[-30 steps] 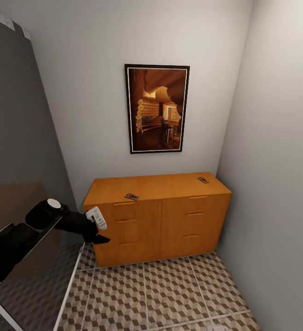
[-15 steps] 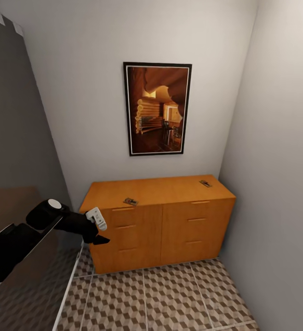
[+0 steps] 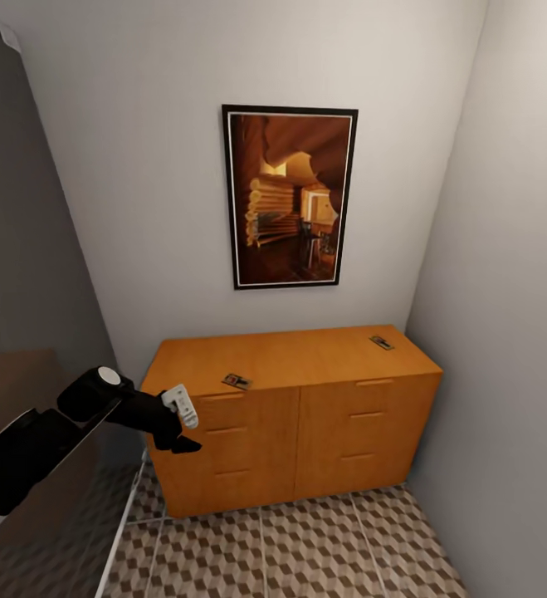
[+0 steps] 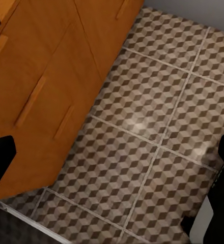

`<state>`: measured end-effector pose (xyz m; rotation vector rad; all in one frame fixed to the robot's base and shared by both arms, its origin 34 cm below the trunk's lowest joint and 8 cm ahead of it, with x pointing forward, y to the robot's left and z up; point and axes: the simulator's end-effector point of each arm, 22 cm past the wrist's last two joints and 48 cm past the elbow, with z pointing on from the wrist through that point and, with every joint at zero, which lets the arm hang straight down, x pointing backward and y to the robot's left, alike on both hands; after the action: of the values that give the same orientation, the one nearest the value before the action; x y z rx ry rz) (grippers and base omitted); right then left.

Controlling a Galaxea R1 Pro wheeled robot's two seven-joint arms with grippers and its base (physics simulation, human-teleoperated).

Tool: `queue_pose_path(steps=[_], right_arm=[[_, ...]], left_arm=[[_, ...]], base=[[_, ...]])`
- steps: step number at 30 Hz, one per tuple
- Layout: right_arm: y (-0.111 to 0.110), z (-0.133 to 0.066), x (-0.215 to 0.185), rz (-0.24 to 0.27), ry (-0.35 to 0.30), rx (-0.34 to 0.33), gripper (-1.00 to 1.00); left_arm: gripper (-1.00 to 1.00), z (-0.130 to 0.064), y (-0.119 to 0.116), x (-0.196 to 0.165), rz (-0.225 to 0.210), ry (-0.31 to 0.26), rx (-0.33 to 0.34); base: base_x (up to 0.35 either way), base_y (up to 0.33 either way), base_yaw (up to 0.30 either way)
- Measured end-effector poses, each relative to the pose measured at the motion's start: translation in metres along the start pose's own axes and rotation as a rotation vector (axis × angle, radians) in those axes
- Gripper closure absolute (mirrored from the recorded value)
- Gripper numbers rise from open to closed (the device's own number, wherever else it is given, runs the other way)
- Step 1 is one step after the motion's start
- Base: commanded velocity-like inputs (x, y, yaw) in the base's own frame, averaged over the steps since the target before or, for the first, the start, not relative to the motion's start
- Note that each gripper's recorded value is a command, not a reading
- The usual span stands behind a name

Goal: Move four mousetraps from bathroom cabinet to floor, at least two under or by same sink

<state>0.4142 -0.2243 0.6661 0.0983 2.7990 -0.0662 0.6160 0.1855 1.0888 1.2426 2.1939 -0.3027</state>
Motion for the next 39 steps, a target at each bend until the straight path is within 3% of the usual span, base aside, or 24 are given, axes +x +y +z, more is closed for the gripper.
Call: queue_pose_path(steps=[5,14,39], right_arm=[[0.000,0.000,0.001,-0.001,0.006,-0.001,-1.00],[0.007,-0.001,0.017,-0.008,0.075,-0.030,-1.00],[0.008,-0.001,0.033,-0.008,0.109,-0.040,-1.00]], left_arm=[[-1.00,0.001,-0.001,0.001,0.000,0.003,0.003],[-1.00,0.003,0.000,0.004,-0.007,0.010,0.004],[-1.00,0.011,-0.010,0.006,0.008,0.026,0.025]], base=[[0.302,0.050,0.000],[0.296,0.008,0.000],[0.278,0.000,0.000]])
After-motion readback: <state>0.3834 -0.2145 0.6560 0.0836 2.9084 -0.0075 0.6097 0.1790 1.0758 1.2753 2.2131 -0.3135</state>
